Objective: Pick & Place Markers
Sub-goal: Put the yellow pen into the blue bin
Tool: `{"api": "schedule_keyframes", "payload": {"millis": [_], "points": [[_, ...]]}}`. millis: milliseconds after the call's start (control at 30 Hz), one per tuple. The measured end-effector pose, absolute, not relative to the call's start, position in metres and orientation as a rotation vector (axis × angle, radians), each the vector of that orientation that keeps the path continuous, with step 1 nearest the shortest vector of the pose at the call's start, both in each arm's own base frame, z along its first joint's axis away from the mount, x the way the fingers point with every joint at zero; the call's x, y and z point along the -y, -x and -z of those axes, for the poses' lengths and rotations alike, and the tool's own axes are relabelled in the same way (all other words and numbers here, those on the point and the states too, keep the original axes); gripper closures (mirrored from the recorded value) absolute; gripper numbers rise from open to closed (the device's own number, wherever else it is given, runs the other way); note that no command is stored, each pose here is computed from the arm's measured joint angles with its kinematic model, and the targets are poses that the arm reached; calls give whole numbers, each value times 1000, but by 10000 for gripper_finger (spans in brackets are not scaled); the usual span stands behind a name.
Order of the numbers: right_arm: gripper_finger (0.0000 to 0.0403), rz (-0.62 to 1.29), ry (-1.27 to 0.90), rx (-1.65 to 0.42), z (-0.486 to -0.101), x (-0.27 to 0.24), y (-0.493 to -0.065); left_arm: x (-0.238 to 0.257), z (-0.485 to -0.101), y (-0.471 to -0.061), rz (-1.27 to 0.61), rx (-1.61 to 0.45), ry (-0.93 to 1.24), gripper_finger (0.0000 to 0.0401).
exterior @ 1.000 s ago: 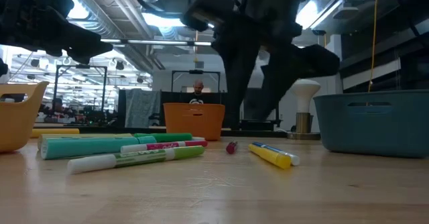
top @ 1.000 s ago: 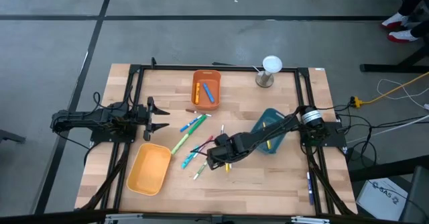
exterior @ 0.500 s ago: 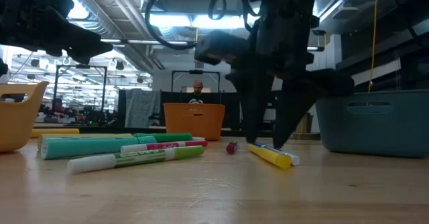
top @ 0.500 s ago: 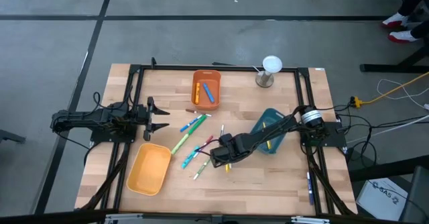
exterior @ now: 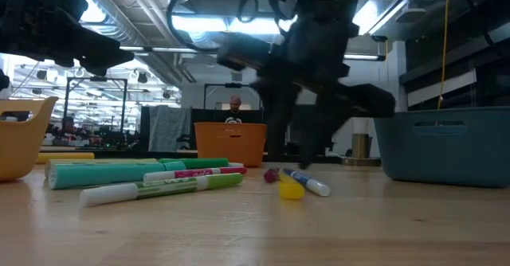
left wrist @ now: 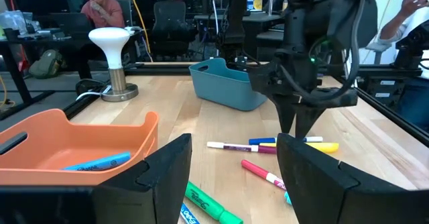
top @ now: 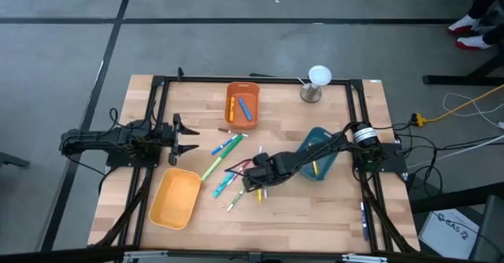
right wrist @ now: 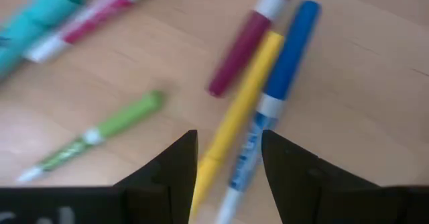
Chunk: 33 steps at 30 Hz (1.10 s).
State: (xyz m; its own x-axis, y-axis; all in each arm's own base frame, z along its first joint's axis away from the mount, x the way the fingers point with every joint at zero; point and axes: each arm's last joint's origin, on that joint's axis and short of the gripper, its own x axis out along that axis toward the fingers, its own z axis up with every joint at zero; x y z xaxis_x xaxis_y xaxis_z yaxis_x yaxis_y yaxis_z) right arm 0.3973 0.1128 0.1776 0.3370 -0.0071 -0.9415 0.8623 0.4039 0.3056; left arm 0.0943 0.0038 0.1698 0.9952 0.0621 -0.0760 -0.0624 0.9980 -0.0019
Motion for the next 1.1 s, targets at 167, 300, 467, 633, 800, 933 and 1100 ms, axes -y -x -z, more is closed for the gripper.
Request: {"api": "schedule_keyframes", "payload": {"millis": [167, 300, 467, 633, 800, 933, 1100], "points": [[238, 652, -1011, -1009, -182, -115, -405, -4, -170, -94, -63, -76, 4, 187], [238, 655, -1011, -1044, -175, -116, -405, -4, -170, -94, -63, -76, 4, 187], [238, 651, -1032, -1129, -157, -115, -408, -4, -170, -94, -62, -76, 4, 187], [238, 652, -1041, -1160, -150, -114, -409, -4, -170, -94, -63, -76, 4, 187], [252, 653, -1004, -1187, -149, -113, -407, -4, -170, -94, -62, -76, 4, 187], [287, 572, -900, -1254, -148, -109, -406, -4, -170, -94, -62, -76, 4, 187], [333, 415, -648, -1292, -146, -104, -405, -4, -170, -94, -63, -76, 4, 187]]}}
